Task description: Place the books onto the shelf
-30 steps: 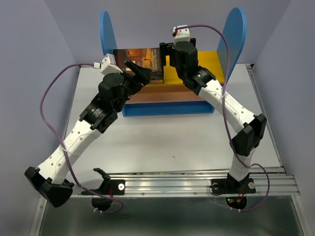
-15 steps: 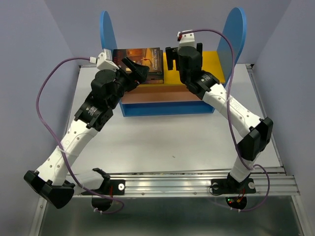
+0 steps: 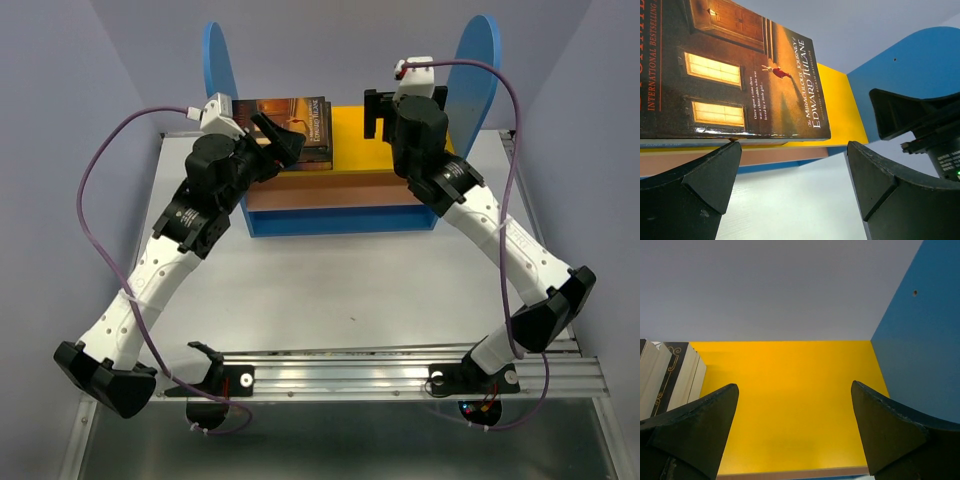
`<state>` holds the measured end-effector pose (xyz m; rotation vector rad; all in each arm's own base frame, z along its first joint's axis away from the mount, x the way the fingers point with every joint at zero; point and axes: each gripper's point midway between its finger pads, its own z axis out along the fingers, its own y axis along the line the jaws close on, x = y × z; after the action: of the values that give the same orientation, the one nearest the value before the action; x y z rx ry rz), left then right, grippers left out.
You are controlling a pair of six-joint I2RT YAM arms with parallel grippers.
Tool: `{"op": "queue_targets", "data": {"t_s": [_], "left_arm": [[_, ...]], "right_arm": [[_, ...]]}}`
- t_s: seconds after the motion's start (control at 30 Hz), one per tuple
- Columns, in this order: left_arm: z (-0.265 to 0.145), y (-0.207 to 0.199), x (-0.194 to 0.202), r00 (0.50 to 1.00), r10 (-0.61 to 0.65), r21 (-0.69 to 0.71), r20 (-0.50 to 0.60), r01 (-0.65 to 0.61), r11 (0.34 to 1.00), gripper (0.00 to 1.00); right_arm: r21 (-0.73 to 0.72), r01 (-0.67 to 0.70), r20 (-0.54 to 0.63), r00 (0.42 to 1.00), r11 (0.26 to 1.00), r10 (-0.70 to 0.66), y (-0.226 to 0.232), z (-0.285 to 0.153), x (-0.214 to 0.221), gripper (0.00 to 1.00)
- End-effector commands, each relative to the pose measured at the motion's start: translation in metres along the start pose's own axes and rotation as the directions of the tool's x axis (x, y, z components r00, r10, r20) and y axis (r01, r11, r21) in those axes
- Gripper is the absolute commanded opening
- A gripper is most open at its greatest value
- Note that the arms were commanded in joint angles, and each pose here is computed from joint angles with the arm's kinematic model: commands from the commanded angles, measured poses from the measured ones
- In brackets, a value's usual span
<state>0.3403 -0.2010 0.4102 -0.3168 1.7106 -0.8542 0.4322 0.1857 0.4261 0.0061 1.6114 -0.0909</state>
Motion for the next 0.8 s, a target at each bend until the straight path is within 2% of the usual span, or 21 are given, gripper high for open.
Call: {"op": "queue_targets", "data": {"t_s": [0.0,0.33,0.77], "left_arm": [[-0.009,-0.024,-0.023,0.999,0.015,0.085,0.049,-0.019,0.996,0.99],[0.003,-0.011,-0.027,0.998,0.02,0.038,0.055,-0.022,0.999,0.99],[-0.001,-0.014,-0.029,0.998,0.01,0.064,0.06,-0.014,0.998,0.99]], "right_arm": [[0.028,-0.066,0.074,0.995,0.997,0.064,-0.019,-0.013,-0.029,1.0],[0.022,-0.076,0.085,0.994,0.997,0.074,-0.025,-0.021,-0.03,1.0],[0.013,-0.082,0.073,0.994,0.997,0.081,-0.027,-0.027,-0.022,1.0]]}}
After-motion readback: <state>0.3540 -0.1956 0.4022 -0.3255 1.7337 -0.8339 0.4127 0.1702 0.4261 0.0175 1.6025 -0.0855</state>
